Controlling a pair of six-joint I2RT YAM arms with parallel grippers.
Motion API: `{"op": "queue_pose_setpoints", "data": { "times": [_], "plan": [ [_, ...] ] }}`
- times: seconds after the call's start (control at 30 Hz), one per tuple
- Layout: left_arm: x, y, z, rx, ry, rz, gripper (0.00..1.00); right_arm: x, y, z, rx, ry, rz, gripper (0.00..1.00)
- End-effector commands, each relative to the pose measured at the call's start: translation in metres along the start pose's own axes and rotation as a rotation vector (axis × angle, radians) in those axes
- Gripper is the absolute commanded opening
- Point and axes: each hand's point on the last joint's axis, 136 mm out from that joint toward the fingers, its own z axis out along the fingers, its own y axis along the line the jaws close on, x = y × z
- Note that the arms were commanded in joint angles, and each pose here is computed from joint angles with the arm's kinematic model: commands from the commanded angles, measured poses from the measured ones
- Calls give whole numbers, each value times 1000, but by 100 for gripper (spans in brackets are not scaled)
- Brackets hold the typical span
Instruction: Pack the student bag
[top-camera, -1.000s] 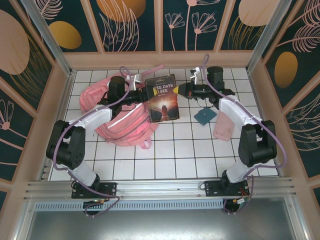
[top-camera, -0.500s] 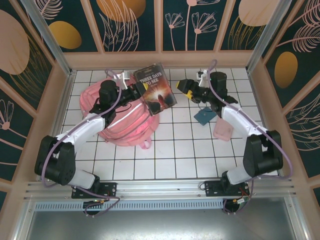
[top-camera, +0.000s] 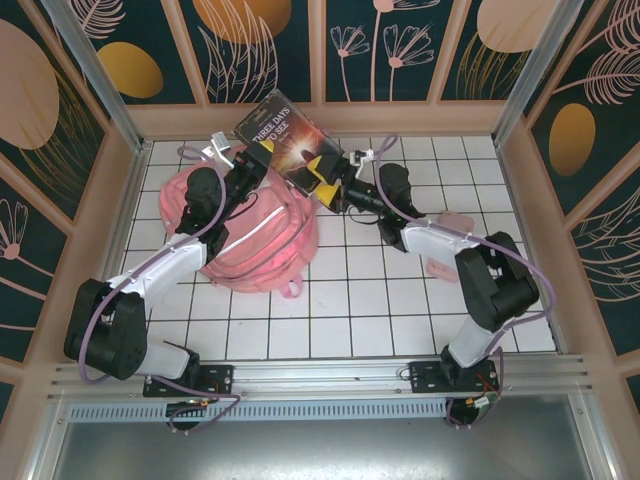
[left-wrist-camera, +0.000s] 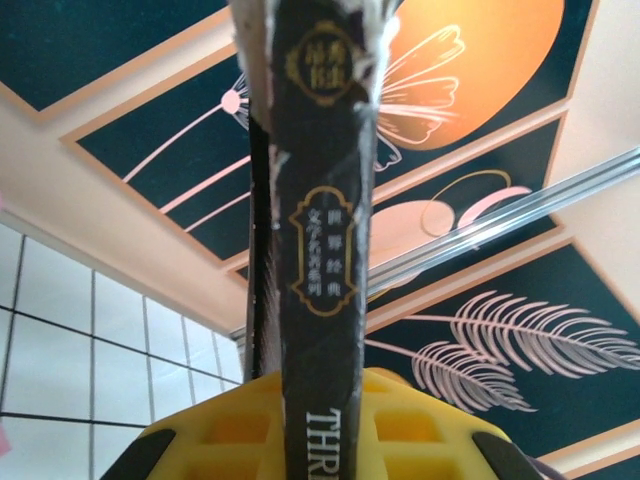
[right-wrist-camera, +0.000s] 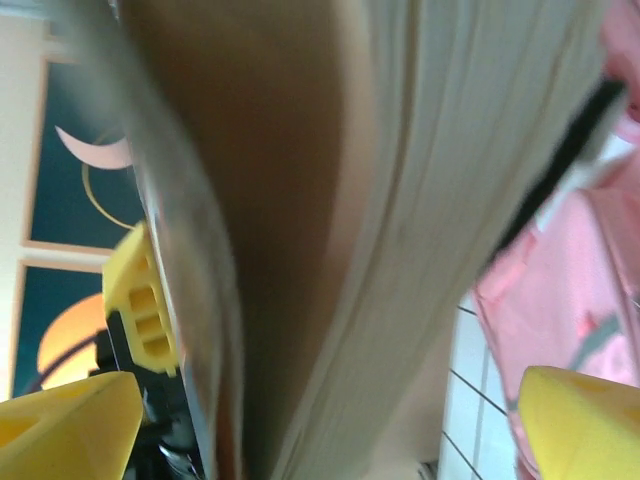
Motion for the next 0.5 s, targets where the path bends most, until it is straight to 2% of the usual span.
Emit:
{"op": "queue_pose_setpoints", "data": {
  "times": [0.0,0.1,0.33,0.4,0.47],
  "plan": [
    [-19,-41,-5,149,-80,-41,3,-14,56,3,-200,-47,-26,93],
    [-19,-42,-6,152,-77,-52,3,-19,59,2,-222,-73,-24,83],
    [-13,-34,-5,126,-47,-50,7,-18,59,-3,-225,-90,-35,37],
    [-11,-29,-6,97,-40,-43,15,-19,54,-7,-199,-112,-39,26],
    [-8,-20,-9,58,-33,-30,26,-24,42,-9,-128,-142,-36,19]
  ]
}}
